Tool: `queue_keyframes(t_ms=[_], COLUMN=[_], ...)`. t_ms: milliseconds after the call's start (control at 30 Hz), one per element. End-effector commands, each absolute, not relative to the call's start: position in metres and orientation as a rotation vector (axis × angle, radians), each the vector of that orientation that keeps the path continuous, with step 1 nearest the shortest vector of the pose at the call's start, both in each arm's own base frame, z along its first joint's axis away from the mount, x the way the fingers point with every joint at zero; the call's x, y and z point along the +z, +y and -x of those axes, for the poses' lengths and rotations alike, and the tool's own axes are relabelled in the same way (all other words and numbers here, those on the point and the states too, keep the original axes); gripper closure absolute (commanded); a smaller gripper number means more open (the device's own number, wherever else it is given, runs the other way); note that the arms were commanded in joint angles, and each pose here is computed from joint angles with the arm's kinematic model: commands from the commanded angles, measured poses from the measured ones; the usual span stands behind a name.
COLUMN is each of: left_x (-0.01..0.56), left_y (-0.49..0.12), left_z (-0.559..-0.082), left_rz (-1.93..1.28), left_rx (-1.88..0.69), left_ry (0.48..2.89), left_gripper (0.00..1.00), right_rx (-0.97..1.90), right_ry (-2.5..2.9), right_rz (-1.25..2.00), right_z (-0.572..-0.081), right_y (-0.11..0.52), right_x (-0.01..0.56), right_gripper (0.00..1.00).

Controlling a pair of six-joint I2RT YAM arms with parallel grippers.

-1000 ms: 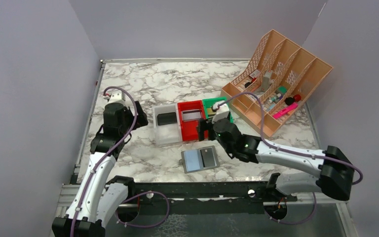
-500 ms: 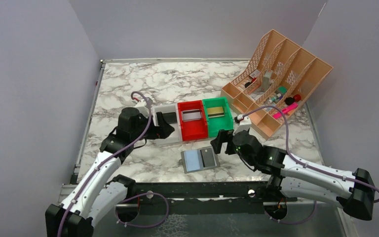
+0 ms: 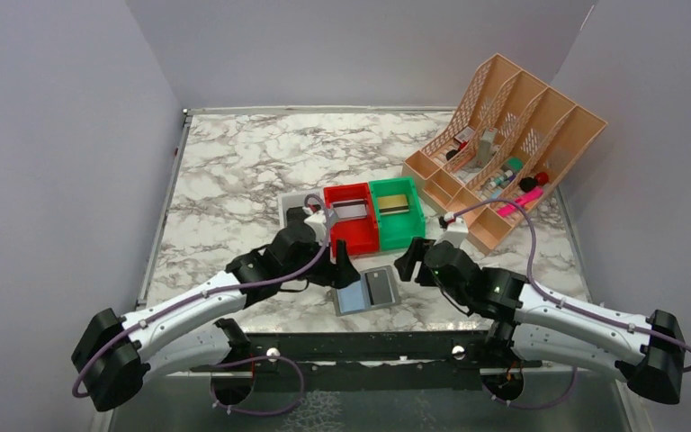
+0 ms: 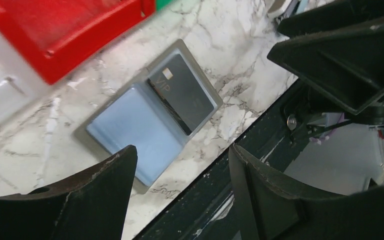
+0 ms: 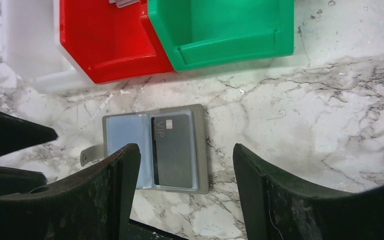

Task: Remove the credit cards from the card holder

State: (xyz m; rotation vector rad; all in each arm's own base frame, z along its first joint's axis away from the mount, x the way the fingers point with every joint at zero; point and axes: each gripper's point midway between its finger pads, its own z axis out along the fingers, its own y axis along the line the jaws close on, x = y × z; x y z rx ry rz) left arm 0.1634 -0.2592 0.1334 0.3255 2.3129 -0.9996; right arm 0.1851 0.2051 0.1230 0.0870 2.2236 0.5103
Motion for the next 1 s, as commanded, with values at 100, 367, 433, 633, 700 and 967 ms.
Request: queue_keyframes(t_ms=[100,367,433,633,700,967], left_x=[0.117,0.09,0.084,0.063,0.06,0.058], left_y=[-0.296,-0.32,-0.322,-0.322,-0.322,-0.314], left_z=[-0.155,-0.15,-0.149,-0.147,-0.146,-0.148], left_rz=[-0.358,-0.41,-0.4,-0.367,-0.365,-0.346], left_rx=[-0.962,-0.905,-0.905,-0.887,-0.88,-0.853], left_ry=[2.32,2.37,2.377,2.416,2.419,2.412], left_gripper=[0.3,0.34,0.37,0.44,0.45,0.48], right_rx=[0.618,0.542,0.591,0.776,0.811,0.781], right_ry=[2.15,2.247,2.245,2.273,2.288,2.455], right_rz=[-0.059,-0.034,-0.001,0.107,0.124,0.124], right_z=[-0.186,-0.185,-0.183,-0.178,-0.176,-0.17], right_y=[0.215,0.221,0.23,0.255,0.259,0.248], right_x=[0.133,0.108,0.106,0.102,0.1,0.053], right_gripper=[0.3,0.42,0.47,0.6,0.6,0.66])
